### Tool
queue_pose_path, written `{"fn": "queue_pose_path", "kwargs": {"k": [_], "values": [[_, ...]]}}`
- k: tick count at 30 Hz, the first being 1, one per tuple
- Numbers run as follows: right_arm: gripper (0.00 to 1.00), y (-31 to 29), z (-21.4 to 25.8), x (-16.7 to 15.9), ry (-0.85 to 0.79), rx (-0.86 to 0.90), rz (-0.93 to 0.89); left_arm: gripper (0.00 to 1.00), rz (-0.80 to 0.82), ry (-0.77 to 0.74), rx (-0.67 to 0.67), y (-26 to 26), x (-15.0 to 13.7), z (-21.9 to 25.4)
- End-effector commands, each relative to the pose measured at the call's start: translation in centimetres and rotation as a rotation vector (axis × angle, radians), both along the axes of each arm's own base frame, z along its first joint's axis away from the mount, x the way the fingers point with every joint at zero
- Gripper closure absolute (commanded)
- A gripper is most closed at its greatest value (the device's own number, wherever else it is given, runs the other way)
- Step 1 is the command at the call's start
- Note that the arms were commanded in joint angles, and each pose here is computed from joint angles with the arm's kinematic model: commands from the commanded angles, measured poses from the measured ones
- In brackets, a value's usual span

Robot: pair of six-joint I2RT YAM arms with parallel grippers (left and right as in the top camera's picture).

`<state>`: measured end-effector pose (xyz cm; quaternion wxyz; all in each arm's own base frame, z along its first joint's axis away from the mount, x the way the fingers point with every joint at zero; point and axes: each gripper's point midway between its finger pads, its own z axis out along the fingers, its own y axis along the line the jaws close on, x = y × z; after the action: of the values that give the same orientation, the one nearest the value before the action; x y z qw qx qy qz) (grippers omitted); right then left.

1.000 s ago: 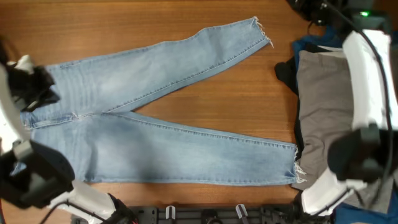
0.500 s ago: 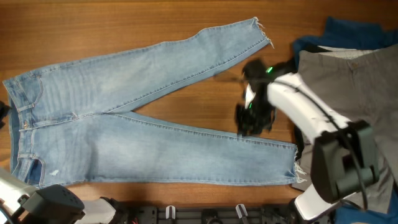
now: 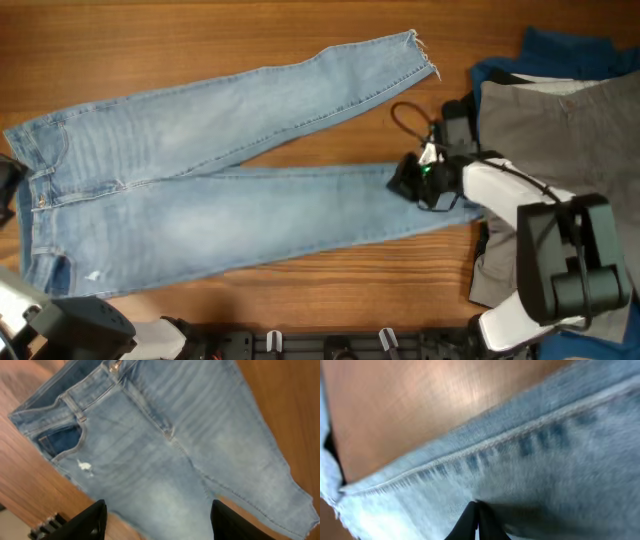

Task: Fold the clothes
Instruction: 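Grasp the lower jeans leg hem with the right gripper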

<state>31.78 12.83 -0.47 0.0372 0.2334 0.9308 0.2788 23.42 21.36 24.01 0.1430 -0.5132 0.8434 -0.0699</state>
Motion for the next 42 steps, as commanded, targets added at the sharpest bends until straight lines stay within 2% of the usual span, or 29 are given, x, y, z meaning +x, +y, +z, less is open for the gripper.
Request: {"fn": "queue_pose_path", "kwargs": {"k": [1, 3, 5, 8, 10, 12, 13, 14, 19, 22, 24, 28, 31, 33, 36, 39, 42], "values": [[0.96, -0.8, -1.2, 0.9, -0.03, -0.049, 0.031, 0.33, 0.137, 0.144, -0.012, 1.0, -2.1, -4.1], [0.74, 0.5, 0.7, 1.6, -0.062, 0.02, 0.086, 0.33, 0.187, 0.208, -0.01, 1.3, -3.2, -6.6], [0.68, 0.6, 2.5, 2.1, -0.071, 0.022, 0.098, 0.33, 0.27, 0.273, 0.01, 2.3, -5.0, -8.8], [0.64, 0.4, 5.8, 2.3, -0.095, 0.009, 0.097, 0.37, 0.36, 0.314, -0.023, 3.0, -7.6, -11.5], [0.64, 0.4, 8.4, 2.3, -0.139, 0.008, 0.111, 0.46, 0.427, 0.326, -0.047, 3.6, -9.7, -13.4], [0.66, 0.3, 10.7, 1.8, -0.176, 0.011, 0.113, 0.71, 0.514, 0.319, -0.063, 4.4, -11.9, -15.4], [0.66, 0.2, 11.5, 1.1, -0.176, 0.01, 0.114, 0.74, 0.551, 0.294, -0.073, 4.9, -12.6, -16.1], [0.66, 0.2, 11.9, 0.5, -0.167, 0.009, 0.116, 0.74, 0.579, 0.27, -0.08, 5.2, -13.0, -16.7], [0.66, -0.4, 11.6, -2.0, -0.074, -0.017, 0.119, 0.6, 0.657, 0.22, -0.024, 7.3, -14.5, -18.3], [0.66, -1.2, 11.0, -2.6, -0.051, -0.066, 0.123, 0.61, 0.659, 0.188, 0.023, 8.6, -14.1, -18.7], [0.66, -1.8, 10.6, -2.9, -0.034, -0.1, 0.115, 0.64, 0.658, 0.224, 0.026, 8.6, -14.6, -19.4], [0.65, -2.8, 10.1, -3.0, -0.022, -0.162, 0.101, 0.64, 0.649, 0.28, -0.037, 7.9, -15.0, -21.5], [0.66, -3.0, 10.1, -2.9, -0.022, -0.173, 0.098, 0.59, 0.644, 0.299, -0.049, 8.3, -15.0, -23.1], [0.66, -3.0, 10.1, -3.0, -0.022, -0.173, 0.098, 0.51, 0.623, 0.272, -0.024, 9.4, -14.5, -23.8], [0.66, -3.0, 10.1, -3.1, -0.017, -0.173, 0.098, 0.45, 0.614, 0.236, -0.005, 10.4, -13.8, -24.5], [0.67, -3.0, 10.0, -3.1, -0.014, -0.174, 0.098, 0.48, 0.598, 0.233, -0.008, 10.6, -13.5, -25.3], [0.67, -3.2, 9.9, -3.3, -0.001, -0.183, 0.087, 0.66, 0.588, 0.247, -0.03, 10.4, -13.3, -26.6]]}}
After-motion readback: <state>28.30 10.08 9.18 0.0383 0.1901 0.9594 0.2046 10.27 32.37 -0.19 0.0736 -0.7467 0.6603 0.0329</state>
